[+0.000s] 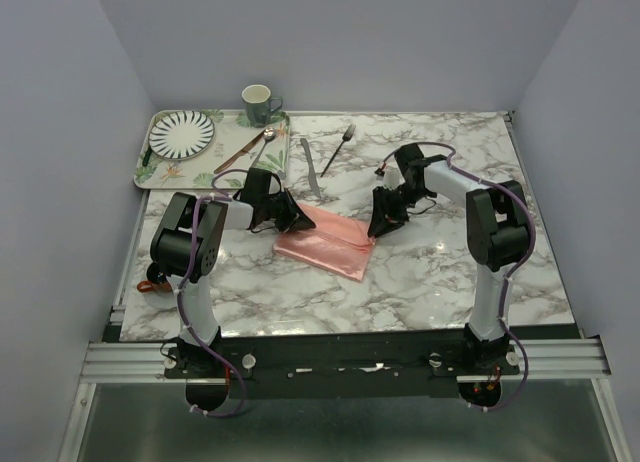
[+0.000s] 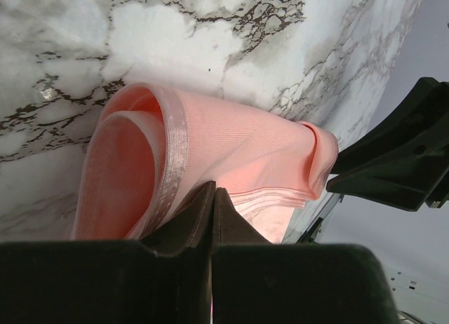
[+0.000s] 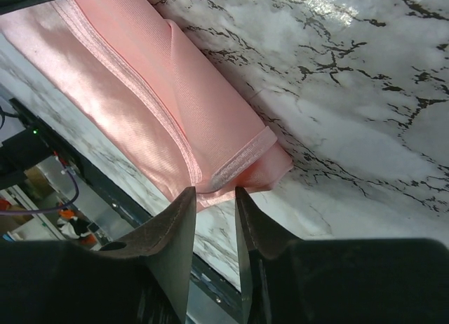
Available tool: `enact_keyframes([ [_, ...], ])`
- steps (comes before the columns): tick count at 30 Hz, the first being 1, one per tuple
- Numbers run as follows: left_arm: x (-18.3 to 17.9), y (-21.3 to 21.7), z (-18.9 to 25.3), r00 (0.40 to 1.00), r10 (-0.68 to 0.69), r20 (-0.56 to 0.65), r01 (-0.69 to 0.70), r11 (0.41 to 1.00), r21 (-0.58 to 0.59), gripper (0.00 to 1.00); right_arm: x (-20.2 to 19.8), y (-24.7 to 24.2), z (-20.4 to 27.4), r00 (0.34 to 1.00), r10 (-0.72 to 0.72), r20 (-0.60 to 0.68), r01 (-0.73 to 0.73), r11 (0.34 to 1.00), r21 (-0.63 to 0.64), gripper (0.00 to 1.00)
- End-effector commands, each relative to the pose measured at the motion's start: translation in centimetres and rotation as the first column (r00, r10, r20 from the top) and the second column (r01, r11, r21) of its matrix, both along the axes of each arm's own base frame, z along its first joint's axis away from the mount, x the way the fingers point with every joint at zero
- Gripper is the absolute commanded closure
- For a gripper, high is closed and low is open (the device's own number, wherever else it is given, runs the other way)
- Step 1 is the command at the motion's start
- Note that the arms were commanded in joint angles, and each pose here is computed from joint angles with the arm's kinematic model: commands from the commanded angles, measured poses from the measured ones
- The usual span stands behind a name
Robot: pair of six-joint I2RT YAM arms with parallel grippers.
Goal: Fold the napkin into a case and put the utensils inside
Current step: Smooth out the 2/3-rectangle-folded napkin at the center of the board.
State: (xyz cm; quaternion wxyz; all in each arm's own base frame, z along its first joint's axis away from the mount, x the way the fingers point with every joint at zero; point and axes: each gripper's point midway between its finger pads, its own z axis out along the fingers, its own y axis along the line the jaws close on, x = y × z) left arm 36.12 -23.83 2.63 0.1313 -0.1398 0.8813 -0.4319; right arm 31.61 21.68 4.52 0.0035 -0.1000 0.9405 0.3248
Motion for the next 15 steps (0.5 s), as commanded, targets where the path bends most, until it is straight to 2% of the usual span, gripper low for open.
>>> enact_keyframes([
  [1, -2.21, 1.49, -3.81, 0.996, 0.018, -0.089, -0.008, 0.995, 0.104, 0.91, 1.22, 0.44, 0.78, 0.999, -0.026, 0.03, 0.026, 1.0, 0.017, 0.65],
  [6, -2.31, 1.56, -3.86, 0.996, 0.019, -0.089, -0.009, 0.994, 0.107, 0.91, 1.37, 0.97, 0.58, 1.0, -0.027, 0.01, 0.027, 0.999, 0.035, 0.73],
  [9, -2.31, 1.66, -3.77, 0.996, 0.022, -0.085, -0.013, 0.994, 0.108, 0.91, 1.17, 1.05, 0.85, 1.0, -0.029, 0.007, 0.028, 0.999, 0.045, 0.73],
  [15, -2.53, 1.66, -3.92, 0.996, 0.023, -0.09, -0.013, 0.994, 0.108, 0.91, 1.06, 1.0, 0.57, 0.999, -0.046, -0.012, 0.046, 0.998, 0.04, 0.61],
])
